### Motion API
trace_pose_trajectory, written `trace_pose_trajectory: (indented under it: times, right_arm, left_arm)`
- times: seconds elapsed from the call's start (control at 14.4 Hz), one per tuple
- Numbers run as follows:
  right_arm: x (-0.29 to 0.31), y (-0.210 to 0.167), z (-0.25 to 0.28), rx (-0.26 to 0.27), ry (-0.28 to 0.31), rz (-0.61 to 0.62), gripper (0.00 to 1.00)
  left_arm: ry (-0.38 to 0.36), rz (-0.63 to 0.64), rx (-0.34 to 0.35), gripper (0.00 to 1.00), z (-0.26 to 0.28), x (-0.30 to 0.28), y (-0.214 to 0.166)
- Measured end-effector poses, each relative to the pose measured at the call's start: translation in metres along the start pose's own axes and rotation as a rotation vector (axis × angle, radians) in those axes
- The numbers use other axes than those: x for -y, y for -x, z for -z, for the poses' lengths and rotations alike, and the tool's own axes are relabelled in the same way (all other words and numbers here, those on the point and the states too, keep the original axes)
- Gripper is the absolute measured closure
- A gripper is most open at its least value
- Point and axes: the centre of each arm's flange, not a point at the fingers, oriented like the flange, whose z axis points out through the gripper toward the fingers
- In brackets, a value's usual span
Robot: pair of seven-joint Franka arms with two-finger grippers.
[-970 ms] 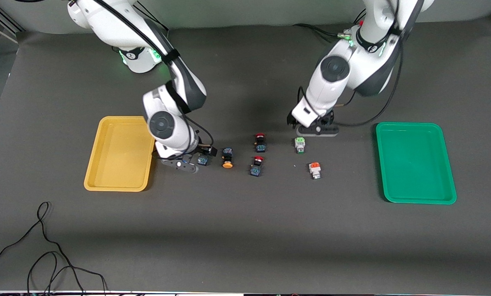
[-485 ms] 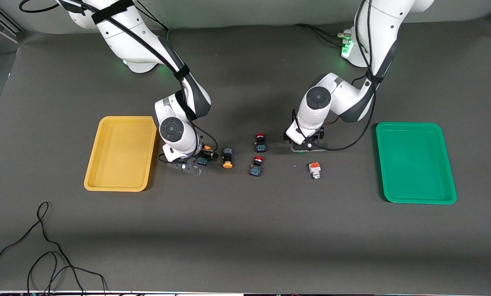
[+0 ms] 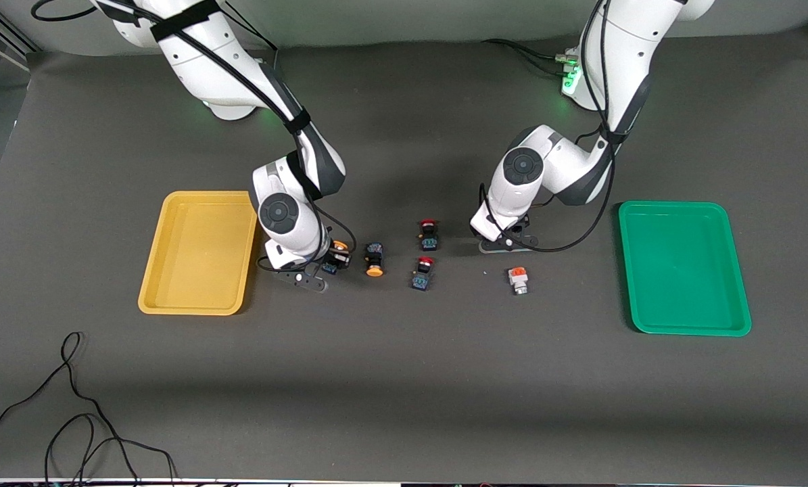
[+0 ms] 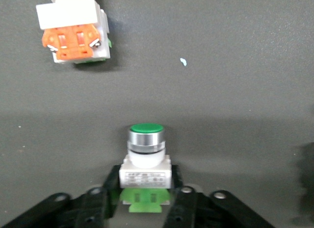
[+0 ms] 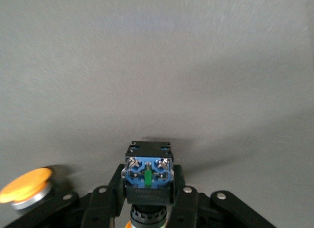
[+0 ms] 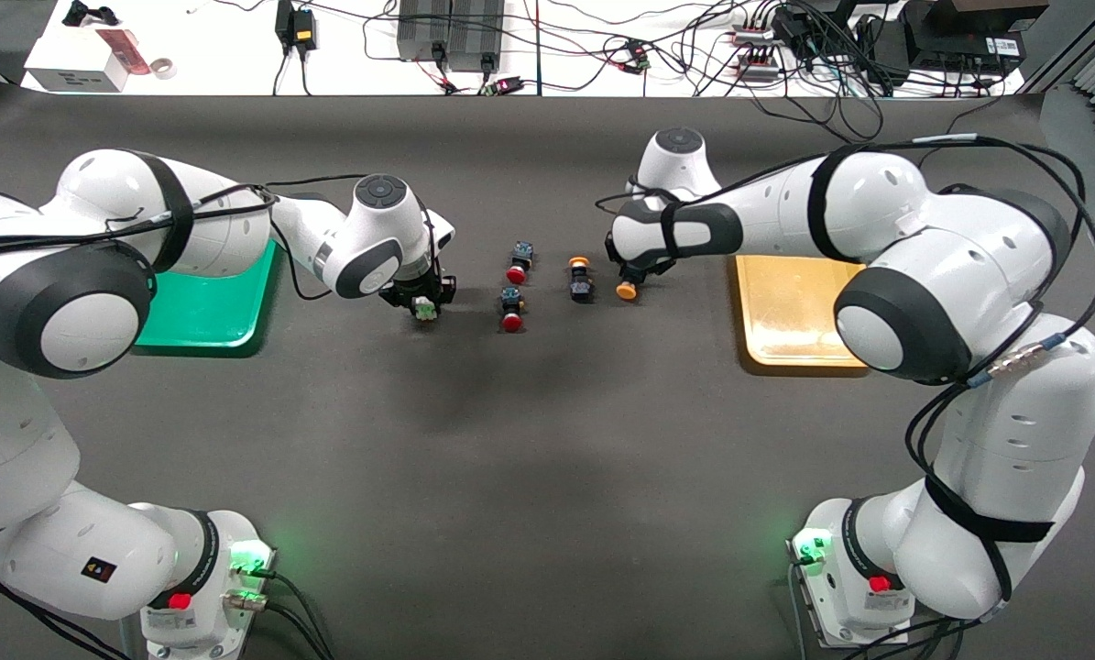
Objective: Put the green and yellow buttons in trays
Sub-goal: 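Close the right gripper on the yellow button while the left gripper grips green, then carry the held buttons with both grippers to the matching-colour trays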
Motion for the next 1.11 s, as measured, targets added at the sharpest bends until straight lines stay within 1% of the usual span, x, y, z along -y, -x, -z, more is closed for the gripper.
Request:
trace_pose_trajectory:
  times: [0.14, 0.21, 0.35, 0.49, 0.55, 0.69, 0.83, 0.97, 1.04, 1.11]
  right_arm:
    - [-0.013, -0.017, 0.042, 0.019, 0.012, -0.020, 0.59]
    - [-0.025, -0.026, 0.069, 0.039, 0.020, -0.018, 0.59]
    - [-0.061, -0.044, 0.123, 0.079, 0.026, 0.016, 0.59]
    - [-0.107, -0.065, 0.159, 0.102, 0.018, 0.075, 0.59]
    - [-0.131, -0.078, 0.167, 0.104, 0.013, 0.108, 0.59]
    - [-0.176, -0.099, 0.163, 0.110, 0.019, 0.175, 0.59]
    - [-0.210, -0.110, 0.144, 0.101, 0.030, 0.234, 0.59]
    - [-0.235, -0.110, 0.111, 0.052, 0.042, 0.288, 0.59]
    - [-0.246, -0.105, 0.089, 0.023, 0.053, 0.305, 0.59]
    - [-0.256, -0.099, 0.068, 0.003, 0.069, 0.311, 0.59]
  left_arm:
    - [-0.006, 0.015, -0.006, 0.59, 0.012, -0.003, -0.011]
    - [-0.027, 0.026, 0.000, 0.59, 0.026, -0.003, -0.023]
    - [-0.070, 0.073, 0.017, 0.59, 0.076, 0.009, -0.055]
    - [-0.050, 0.088, 0.050, 0.59, 0.131, 0.043, -0.086]
    - [-0.043, 0.077, 0.071, 0.59, 0.153, 0.072, -0.098]
    - [-0.046, 0.044, 0.117, 0.59, 0.182, 0.153, -0.119]
    - [-0.037, 0.000, 0.142, 0.59, 0.189, 0.241, -0.137]
    - [-0.041, -0.050, 0.158, 0.59, 0.174, 0.317, -0.143]
    - [-0.037, -0.067, 0.153, 0.59, 0.160, 0.346, -0.145]
    - [-0.036, -0.083, 0.139, 0.59, 0.140, 0.364, -0.145]
